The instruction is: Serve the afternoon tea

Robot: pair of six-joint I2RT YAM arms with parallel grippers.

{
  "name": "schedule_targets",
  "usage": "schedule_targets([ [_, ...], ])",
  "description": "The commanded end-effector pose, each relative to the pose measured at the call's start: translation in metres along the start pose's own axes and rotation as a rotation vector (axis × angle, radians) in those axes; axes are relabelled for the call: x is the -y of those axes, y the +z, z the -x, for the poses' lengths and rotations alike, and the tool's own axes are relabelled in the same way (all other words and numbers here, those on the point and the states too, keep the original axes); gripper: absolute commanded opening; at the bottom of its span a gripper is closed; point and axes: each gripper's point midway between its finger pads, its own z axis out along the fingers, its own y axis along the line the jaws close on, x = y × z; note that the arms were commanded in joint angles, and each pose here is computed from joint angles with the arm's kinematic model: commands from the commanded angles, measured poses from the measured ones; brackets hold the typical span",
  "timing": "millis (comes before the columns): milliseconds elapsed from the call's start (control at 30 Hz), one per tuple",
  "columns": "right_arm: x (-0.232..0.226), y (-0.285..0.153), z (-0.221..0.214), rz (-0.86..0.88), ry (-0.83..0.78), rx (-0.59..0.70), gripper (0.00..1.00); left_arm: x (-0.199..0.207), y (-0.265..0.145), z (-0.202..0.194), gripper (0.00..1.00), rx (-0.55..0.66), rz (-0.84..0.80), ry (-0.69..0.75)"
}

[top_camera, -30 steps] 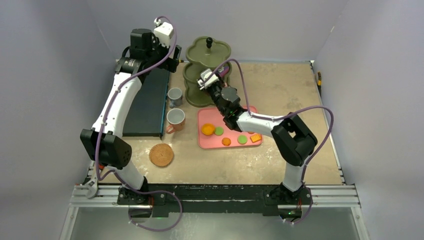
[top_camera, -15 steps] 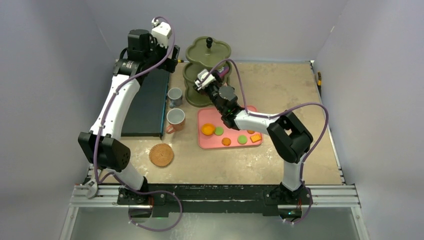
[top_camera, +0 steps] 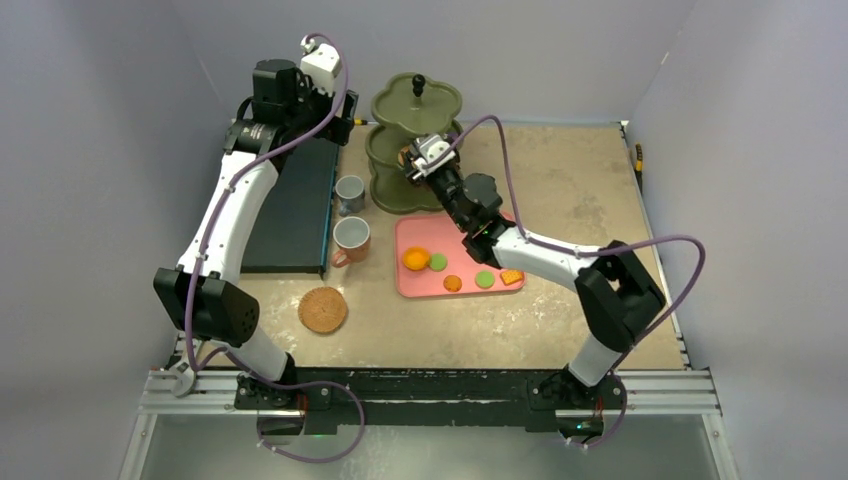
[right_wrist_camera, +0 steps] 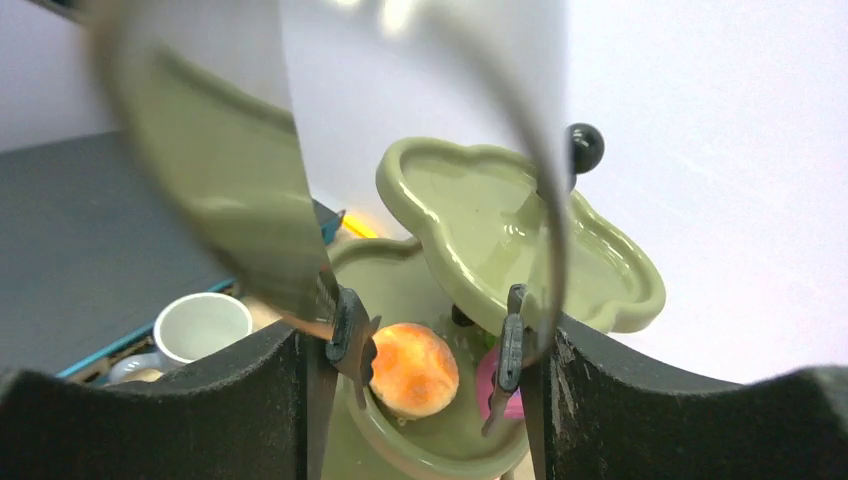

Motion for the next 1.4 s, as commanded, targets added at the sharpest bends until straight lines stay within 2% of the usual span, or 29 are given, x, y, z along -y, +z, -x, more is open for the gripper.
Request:
schedule_targets([
  [0,0.003,-0.016,0.043,0.026,0.092,0.096,0.63,-0.005,-0.016,0.022,0.99,0.075,0.011,0.025],
  [200,-0.024,-0.056,0.037,0.123,0.174,0.041,0.62,-0.006,-0.017,0.022,0.99,0.075,0.016,0.027],
  [500,-0.058,-0.110,0.004,0.206,0.299,-0.070,0.62,-0.005,-0.018,0.022,0.99,0.064,0.008,0.025],
  [933,-0.089,-0.144,-0.037,0.295,0.360,-0.198,0.63,-0.005,-0.021,0.024,0.99,0.069,0.008,0.024],
  [1367,-0.111,-0.141,-0.074,0.331,0.361,-0.269,0.66,-0.007,-0.024,0.029,0.99,0.077,0.015,0.030],
])
